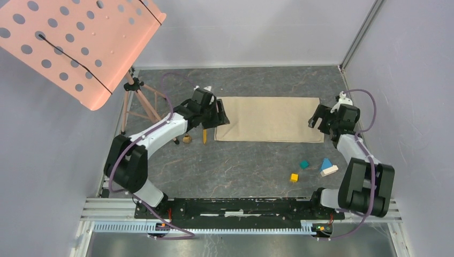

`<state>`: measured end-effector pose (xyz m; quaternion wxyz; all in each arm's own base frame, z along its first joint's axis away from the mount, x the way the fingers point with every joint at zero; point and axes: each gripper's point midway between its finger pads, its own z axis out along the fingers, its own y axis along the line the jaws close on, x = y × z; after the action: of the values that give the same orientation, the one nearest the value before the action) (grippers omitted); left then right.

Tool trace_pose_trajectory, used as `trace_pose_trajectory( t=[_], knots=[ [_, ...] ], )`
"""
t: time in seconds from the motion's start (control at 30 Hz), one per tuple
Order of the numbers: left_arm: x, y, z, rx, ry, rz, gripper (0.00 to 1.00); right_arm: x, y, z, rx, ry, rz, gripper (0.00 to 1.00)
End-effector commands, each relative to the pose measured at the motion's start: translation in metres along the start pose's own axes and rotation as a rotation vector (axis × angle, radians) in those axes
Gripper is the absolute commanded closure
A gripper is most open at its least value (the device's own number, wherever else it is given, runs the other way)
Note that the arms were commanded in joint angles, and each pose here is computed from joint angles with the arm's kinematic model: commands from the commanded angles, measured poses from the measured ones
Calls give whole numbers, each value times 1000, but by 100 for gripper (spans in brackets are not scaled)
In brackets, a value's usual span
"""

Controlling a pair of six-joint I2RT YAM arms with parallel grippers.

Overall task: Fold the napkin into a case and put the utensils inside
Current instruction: Fold and flatten the napkin at the center of the board, then smooth out the rectangle-folded napkin at the center of the board.

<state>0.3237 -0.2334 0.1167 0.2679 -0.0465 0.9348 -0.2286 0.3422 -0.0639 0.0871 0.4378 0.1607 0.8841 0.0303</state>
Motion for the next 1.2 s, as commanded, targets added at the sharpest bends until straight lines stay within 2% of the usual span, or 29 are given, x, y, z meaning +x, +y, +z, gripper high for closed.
trace_pose_trajectory(
  t=[0.0, 0.13, 0.27, 0.33, 0.47, 0.57, 0.7, 0.83, 0.93, 1.0, 1.17],
  knots=[
    [-34, -46, 31, 140, -85, 18, 32, -12, 41, 21, -230, -27, 50, 4],
    [-36, -42, 65, 124, -73, -13, 31, 2, 38, 34, -230, -2, 111, 5],
    [-22, -14, 94, 40, -21, -93, 29, 19, 25, 39, -168, 3, 177, 5],
    [-12, 1, 105, 11, 10, -117, 24, 26, 17, 37, -135, -17, 197, 5],
    [-1, 37, 107, -96, 4, -155, 21, 41, -9, 37, -8, 38, 168, 4],
    [-6, 50, 100, -165, -21, -141, 20, 34, -11, 33, 3, 41, 136, 5],
    [-42, 28, 71, -109, -138, -79, 16, -19, 9, 25, -68, -55, 108, 4],
    [-94, -21, 58, 43, -257, -14, 12, -80, 40, 42, -171, -127, 161, 4],
    [-125, -49, 78, 113, -273, 0, 10, -119, 74, 57, -320, -205, 234, 5],
    [-144, -62, 95, 142, -282, 1, 6, -134, 87, 72, -378, -214, 261, 5],
    [-172, -78, 129, 186, -292, -1, 3, -137, 99, 103, -435, -195, 254, 5]
  ],
)
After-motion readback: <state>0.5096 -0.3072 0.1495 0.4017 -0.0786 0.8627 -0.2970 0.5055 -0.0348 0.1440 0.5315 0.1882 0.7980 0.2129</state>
